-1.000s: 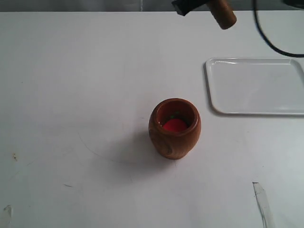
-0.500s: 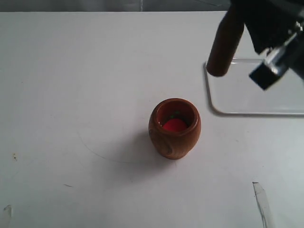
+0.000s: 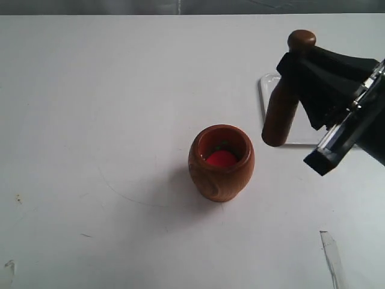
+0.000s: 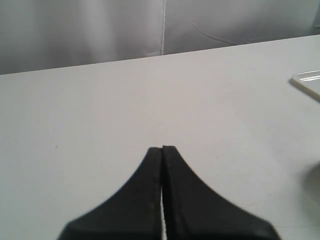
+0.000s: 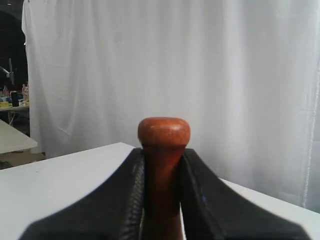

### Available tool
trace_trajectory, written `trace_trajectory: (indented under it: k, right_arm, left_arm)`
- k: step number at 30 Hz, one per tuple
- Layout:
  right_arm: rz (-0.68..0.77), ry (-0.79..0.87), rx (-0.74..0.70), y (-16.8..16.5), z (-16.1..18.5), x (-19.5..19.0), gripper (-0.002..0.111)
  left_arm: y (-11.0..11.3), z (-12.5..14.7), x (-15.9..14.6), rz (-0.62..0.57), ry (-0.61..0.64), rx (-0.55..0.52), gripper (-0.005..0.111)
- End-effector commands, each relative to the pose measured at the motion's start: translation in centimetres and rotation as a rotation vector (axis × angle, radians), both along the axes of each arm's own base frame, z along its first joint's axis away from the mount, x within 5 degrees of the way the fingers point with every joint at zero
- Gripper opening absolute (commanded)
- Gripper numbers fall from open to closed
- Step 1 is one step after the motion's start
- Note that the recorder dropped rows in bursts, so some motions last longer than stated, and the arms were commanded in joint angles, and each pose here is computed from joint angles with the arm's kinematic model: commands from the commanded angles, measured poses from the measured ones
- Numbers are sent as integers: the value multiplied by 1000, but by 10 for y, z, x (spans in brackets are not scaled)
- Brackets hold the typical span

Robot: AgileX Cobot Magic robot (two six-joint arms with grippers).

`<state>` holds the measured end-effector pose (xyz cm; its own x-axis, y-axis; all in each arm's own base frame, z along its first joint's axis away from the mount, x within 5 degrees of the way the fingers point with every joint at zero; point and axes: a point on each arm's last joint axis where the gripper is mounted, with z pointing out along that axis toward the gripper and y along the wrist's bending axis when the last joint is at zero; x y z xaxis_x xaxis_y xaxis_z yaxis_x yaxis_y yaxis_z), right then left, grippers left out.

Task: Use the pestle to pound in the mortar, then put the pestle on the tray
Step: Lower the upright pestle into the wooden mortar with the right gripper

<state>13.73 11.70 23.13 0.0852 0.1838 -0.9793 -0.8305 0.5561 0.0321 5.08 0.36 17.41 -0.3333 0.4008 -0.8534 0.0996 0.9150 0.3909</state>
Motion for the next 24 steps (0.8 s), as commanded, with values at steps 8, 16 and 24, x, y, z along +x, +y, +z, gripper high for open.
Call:
trace_trajectory:
  k: [8,16,24]
  right_arm:
    - [124,-4,-70,49,-11,26,0]
    - [74,32,-167,69,-43,37,0]
    - [54,27,-168,71,-44,43,0]
  left_arm:
    - [-1,0,0,-6,-4,-15,0]
    - [-1,0,0,-6,-4,-15,0]
    - [-1,0,0,-6,-4,-15,0]
